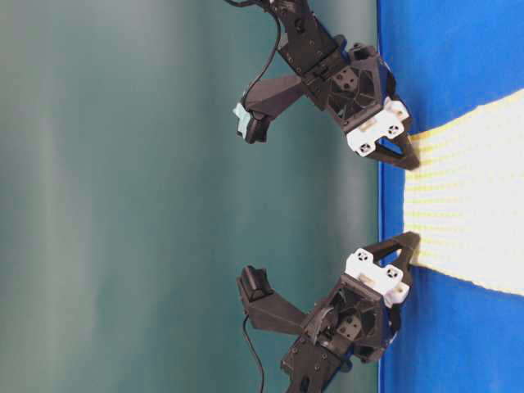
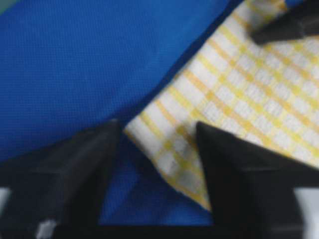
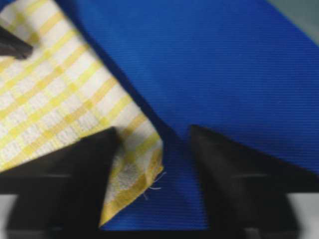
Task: Fold the yellow towel.
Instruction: 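Move both grippers to the strip's top end and grasp its corners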
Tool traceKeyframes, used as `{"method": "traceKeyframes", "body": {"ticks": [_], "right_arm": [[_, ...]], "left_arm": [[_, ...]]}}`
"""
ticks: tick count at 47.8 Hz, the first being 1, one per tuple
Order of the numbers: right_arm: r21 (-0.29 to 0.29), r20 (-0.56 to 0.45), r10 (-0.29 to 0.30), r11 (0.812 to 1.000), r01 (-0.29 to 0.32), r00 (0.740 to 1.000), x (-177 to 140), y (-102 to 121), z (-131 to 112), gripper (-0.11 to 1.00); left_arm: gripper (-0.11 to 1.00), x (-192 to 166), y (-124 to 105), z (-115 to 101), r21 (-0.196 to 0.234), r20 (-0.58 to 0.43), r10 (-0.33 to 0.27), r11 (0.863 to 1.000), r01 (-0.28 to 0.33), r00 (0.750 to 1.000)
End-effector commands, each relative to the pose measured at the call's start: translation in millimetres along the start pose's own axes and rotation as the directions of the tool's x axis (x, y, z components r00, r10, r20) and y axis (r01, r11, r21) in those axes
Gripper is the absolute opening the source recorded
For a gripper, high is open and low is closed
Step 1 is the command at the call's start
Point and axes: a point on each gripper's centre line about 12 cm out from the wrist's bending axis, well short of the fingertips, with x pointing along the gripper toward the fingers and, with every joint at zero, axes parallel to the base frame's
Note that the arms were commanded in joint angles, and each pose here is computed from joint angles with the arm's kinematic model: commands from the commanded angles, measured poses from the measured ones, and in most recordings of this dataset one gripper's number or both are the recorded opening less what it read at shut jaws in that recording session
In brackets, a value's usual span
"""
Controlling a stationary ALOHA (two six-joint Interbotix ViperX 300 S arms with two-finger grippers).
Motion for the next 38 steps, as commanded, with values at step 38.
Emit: {"method": "traceKeyframes", "body": {"ticks": [38], "right_arm": [[-0.011, 0.101, 0.041, 0.999, -0.04, 0.994, -30.1, 13.7, 34.2, 0.05]], "left_arm": [[0.02, -22.9, -6.5, 53.7, 0.064, 0.071, -0.012, 0.998, 0.007, 0.997]]}}
